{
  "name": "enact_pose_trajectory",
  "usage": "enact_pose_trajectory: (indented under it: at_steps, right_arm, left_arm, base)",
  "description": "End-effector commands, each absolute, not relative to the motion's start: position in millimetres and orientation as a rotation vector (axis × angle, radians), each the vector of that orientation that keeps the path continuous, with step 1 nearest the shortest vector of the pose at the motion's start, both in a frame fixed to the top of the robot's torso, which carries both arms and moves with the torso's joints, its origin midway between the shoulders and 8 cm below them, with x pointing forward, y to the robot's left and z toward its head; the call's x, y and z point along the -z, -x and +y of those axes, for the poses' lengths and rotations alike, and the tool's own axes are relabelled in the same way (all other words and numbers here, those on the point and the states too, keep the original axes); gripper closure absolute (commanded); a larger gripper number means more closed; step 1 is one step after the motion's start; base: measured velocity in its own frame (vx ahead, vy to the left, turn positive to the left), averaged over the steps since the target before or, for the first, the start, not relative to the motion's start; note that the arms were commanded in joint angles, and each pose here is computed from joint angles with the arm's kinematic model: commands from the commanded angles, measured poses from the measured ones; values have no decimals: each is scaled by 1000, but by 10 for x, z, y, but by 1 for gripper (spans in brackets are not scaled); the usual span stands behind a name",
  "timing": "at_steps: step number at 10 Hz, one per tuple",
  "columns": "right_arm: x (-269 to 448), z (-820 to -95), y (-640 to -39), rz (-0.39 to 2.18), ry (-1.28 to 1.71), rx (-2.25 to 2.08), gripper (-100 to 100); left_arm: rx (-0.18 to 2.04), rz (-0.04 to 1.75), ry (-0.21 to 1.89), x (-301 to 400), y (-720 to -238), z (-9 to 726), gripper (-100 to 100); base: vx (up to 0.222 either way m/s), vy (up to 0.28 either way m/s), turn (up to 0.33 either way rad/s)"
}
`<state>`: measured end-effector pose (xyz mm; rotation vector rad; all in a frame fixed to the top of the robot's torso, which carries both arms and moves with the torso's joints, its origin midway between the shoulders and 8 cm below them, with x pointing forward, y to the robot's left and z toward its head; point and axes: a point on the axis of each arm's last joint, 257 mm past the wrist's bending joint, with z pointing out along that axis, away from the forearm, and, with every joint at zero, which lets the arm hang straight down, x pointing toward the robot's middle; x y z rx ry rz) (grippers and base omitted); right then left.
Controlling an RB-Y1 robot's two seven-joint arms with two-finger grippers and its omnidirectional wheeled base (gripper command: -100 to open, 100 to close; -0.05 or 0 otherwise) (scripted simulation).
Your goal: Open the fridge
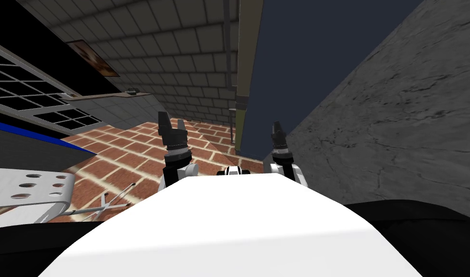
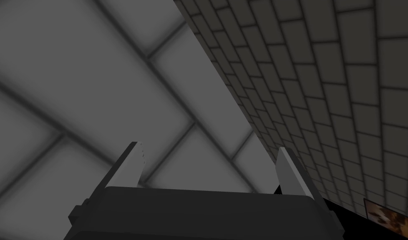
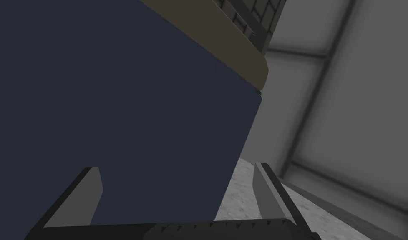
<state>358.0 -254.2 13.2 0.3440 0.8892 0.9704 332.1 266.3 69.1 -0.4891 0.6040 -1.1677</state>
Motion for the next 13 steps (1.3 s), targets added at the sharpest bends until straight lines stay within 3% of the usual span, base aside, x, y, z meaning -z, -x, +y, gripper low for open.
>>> enact_pose_trajectory:
  at_steps: [1,13]
  right_arm:
    - [17,-2586,-3638,956,-305,-871,-100]
    - [779,-3212,-3824,1247,-136,-296,-100]
  left_arm:
    - [1168,604,489,-690,-3321,2663,0]
    - [1168,604,489,-690,-3321,2663,0]
  base:
    - [91,52,13]
    - [109,81,25]
